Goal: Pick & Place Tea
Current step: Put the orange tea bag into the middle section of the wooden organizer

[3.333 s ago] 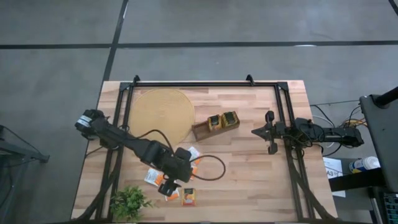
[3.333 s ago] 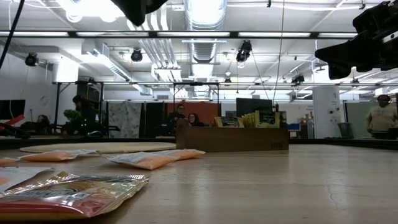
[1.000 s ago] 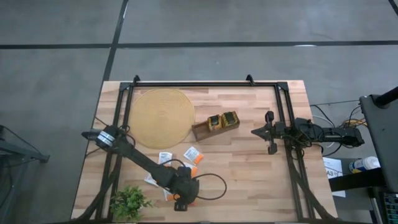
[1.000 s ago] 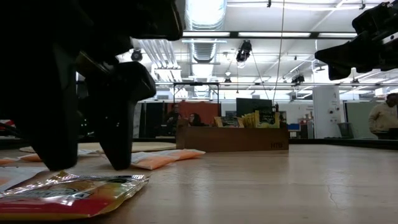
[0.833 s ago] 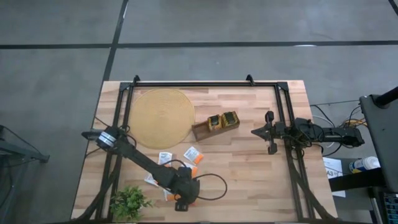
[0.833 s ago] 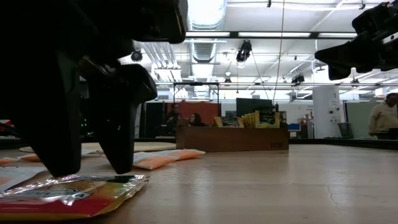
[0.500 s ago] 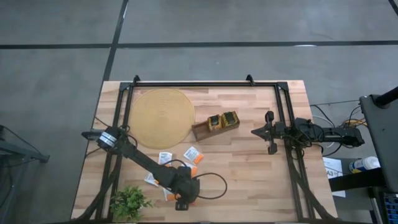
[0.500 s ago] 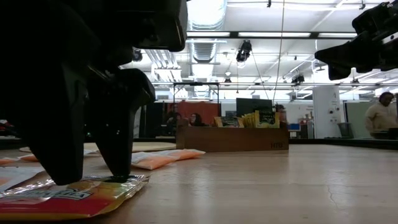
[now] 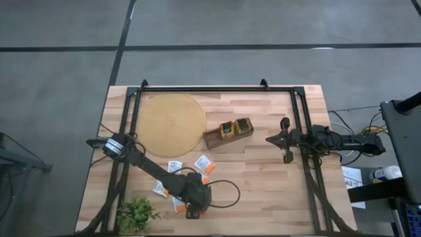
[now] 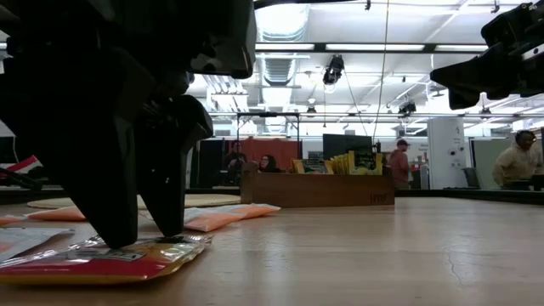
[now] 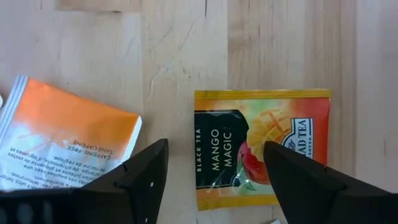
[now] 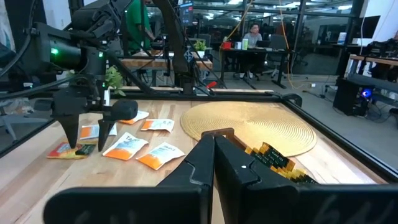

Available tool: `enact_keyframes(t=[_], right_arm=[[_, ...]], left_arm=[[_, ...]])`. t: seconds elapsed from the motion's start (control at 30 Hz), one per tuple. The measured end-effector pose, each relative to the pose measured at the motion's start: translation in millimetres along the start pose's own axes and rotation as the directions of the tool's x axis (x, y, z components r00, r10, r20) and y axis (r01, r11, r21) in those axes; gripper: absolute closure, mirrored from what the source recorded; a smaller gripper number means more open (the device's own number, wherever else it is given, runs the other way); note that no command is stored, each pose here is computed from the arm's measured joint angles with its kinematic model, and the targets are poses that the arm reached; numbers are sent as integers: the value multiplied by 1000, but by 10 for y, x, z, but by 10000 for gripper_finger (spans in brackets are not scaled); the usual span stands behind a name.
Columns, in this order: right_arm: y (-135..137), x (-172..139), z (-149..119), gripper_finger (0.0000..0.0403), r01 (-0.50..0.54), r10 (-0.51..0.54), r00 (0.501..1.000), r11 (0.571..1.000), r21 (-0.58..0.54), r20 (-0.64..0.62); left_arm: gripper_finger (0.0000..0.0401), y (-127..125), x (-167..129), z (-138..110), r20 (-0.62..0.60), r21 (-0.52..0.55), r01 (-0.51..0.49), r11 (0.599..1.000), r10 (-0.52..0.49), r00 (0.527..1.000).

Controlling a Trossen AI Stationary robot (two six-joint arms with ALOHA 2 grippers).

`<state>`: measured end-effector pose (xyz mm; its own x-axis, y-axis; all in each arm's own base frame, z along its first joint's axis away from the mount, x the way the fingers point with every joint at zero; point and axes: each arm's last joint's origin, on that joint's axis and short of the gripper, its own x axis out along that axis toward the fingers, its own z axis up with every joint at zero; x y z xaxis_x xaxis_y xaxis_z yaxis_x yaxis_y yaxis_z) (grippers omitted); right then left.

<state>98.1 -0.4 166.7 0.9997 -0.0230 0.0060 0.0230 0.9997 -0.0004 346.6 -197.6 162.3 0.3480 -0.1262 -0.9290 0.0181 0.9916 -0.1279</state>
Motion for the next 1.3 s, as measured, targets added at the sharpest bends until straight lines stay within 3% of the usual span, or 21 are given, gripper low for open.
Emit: enact_keyframes(t=[0.4, 0.87, 1.3], right_arm=[[0, 0, 0, 394, 0, 0, 1000, 1000, 0, 0], [0, 0, 0, 394, 0, 0, 1000, 1000, 0, 0], [0, 0, 0, 394, 0, 0, 1000, 1000, 0, -1]], left_arm=[[209, 20, 27, -4, -7, 3, 33, 999, -33, 999], [389, 23, 40, -1, -8, 35, 45, 998, -45, 999], [401, 36, -15, -8, -20, 40, 50, 998, -50, 999]])
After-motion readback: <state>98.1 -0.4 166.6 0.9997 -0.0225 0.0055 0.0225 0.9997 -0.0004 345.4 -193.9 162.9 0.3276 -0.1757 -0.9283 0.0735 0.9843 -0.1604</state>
